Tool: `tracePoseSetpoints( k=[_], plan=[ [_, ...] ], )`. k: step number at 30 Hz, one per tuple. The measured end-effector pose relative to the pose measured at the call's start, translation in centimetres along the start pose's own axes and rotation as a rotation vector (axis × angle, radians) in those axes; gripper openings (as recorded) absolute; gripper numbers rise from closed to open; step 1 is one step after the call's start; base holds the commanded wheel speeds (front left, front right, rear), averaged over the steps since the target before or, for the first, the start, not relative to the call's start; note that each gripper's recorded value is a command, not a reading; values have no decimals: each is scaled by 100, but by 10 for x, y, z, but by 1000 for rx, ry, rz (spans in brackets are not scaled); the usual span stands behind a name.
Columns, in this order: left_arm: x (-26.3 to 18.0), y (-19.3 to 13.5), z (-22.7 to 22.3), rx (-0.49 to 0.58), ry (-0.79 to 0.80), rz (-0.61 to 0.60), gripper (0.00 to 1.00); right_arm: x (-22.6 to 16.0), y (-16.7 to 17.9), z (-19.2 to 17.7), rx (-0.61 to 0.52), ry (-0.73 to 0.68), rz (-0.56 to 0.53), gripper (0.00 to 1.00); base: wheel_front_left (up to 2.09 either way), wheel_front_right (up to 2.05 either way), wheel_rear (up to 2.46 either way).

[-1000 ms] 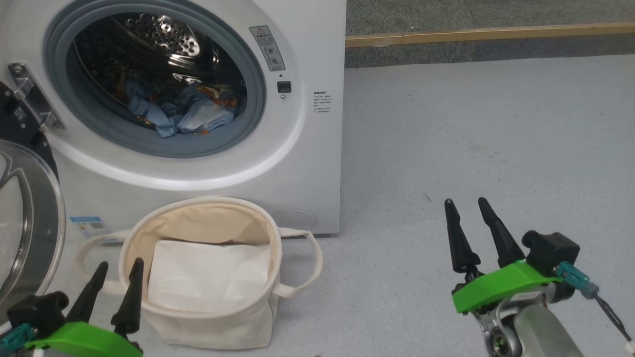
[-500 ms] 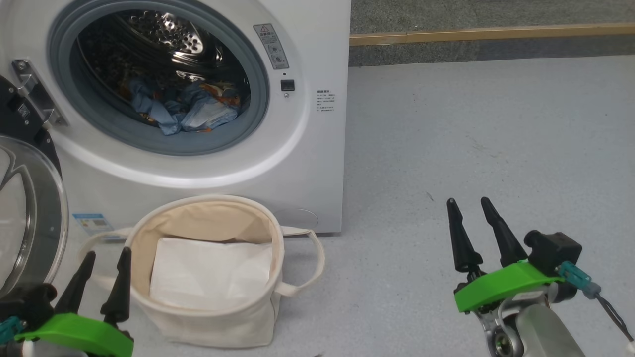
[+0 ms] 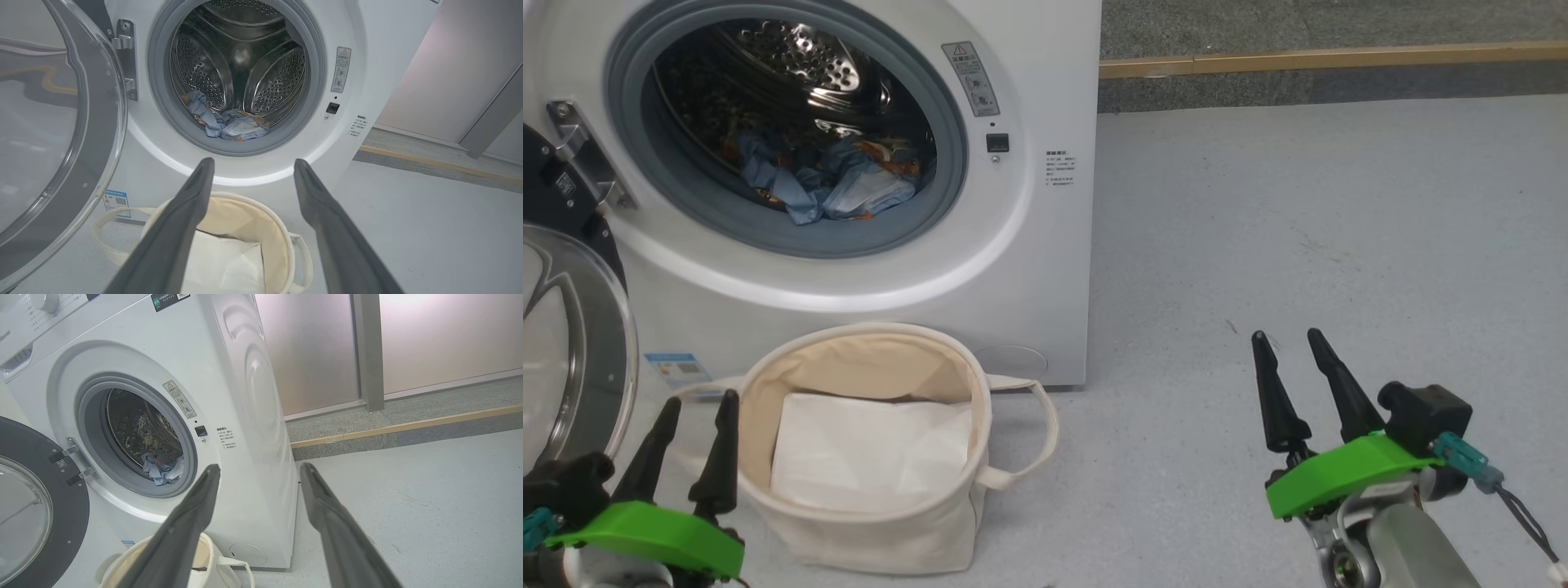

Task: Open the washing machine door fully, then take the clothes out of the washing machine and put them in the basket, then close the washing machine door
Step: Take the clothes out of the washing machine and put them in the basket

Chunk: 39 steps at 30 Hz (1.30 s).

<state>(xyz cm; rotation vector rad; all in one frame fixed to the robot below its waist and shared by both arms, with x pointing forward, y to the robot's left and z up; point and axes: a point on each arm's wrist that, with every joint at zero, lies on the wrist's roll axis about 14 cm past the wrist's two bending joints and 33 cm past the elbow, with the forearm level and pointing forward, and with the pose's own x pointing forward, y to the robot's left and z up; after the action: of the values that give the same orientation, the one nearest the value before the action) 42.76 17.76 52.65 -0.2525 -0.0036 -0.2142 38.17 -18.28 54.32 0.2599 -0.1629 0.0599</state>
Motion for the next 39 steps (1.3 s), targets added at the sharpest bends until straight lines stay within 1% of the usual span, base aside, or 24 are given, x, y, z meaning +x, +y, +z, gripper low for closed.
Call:
tracePoseSetpoints(
  k=[4,8,18,21,25,30,35,38,39],
  plan=[
    [0,4,2,-11,-8,12,100,-1,0,-4,4,10,-1,100,109,-74,-35],
    [0,5,2,-10,-7,14,100,-7,-2,-15,19,41,-13,100,147,-131,-17],
    [2,6,-1,-22,-1,14,100,-7,-2,-23,29,63,-15,100,210,-195,-14],
    [3,10,0,-8,-8,43,100,-6,-2,-25,29,69,-15,100,204,-197,-6],
    [6,7,-2,5,-2,32,100,-5,0,-28,29,75,-10,100,154,-154,0],
    [5,11,-9,14,18,54,100,-2,2,-28,31,74,-2,100,92,-92,0],
    [3,17,-16,61,33,88,100,2,4,-26,30,69,4,100,25,-25,0],
    [4,15,-16,120,19,80,100,2,4,-26,30,69,4,100,0,0,0],
    [4,14,-16,122,18,81,100,2,4,-26,30,69,3,100,0,0,0]
  ],
)
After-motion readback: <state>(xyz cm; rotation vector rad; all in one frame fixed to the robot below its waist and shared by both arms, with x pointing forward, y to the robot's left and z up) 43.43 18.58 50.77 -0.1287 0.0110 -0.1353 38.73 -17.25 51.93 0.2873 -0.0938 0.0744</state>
